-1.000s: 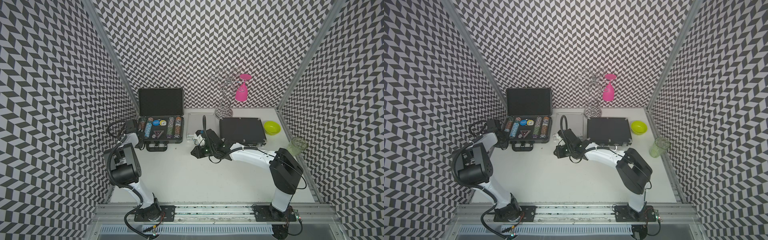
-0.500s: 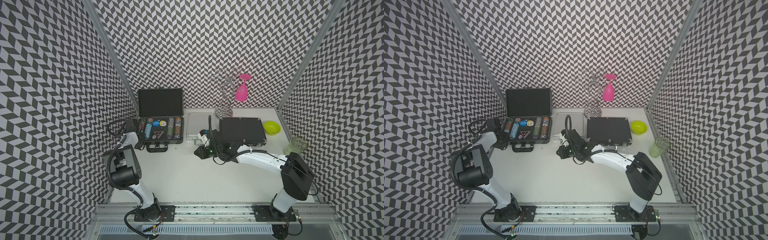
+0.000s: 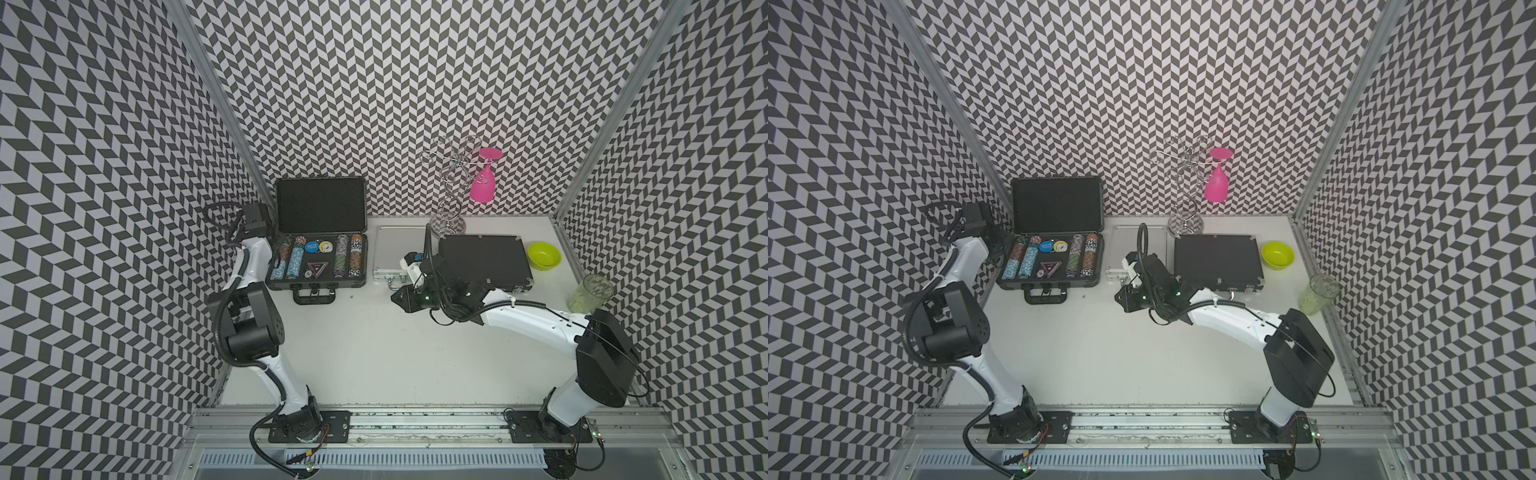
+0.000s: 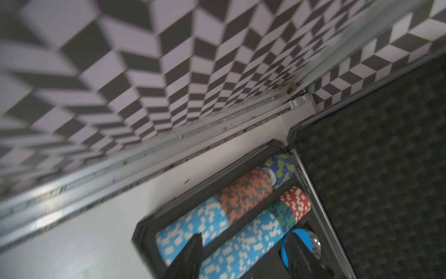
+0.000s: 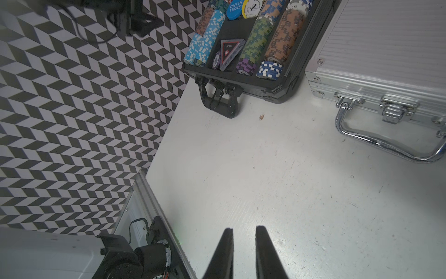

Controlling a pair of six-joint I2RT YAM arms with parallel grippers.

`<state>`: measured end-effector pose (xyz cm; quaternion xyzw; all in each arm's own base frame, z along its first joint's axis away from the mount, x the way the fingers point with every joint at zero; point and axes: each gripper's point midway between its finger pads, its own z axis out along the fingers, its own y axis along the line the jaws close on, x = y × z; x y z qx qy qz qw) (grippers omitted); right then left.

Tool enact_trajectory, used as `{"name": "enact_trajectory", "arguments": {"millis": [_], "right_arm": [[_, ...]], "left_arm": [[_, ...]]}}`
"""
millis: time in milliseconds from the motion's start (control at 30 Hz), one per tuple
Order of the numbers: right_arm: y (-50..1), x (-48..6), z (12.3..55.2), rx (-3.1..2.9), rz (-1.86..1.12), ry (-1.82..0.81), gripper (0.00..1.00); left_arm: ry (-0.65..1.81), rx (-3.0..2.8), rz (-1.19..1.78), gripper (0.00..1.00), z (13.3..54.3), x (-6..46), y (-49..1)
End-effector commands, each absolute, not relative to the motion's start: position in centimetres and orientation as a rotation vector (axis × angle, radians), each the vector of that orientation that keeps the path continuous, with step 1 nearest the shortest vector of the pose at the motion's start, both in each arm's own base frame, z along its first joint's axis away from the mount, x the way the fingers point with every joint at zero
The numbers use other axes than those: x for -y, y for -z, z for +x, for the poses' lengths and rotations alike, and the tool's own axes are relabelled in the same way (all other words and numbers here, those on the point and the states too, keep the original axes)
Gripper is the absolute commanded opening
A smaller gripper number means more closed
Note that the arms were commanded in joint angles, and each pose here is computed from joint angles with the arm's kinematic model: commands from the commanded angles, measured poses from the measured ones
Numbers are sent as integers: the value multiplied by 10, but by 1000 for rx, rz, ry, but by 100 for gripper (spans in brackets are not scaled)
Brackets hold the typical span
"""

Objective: Close the poker set cases
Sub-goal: Move the poker set case to the center of the board.

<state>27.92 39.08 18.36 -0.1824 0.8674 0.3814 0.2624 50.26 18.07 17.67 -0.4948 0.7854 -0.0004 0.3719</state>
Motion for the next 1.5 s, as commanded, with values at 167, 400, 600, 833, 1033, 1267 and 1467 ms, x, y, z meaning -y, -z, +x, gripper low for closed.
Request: {"name": "enact_trajectory", "arguments": {"millis": [167,400,600,833,1033,1267,1467], "right_arm": [[-189,-394,276,-2287,-547,-1068,19],[-189,-389,267,-2283,-564,-1089,19],[-192,-385,260,-2285,-568,-1106,19],[-187,-377,258,-2314,-565,-1065,19],[-173,-380,259,-2351,-567,-1054,19],[-159,-383,262,-2389,-569,-1037,19],[-150,-390,263,-2424,-579,-1043,19]], "left_arm": [[-134,-2068,-924,56,585,-210,-171],[-398,-2014,-549,57,626,-198,-199],[-373,-2027,-487,55,647,-190,-173],[-421,-1985,-552,51,651,-214,-167],[-456,-1971,-635,53,641,-241,-157],[-256,-1997,-554,51,660,-237,-132],[-170,-1983,-587,49,665,-249,-118]]}}
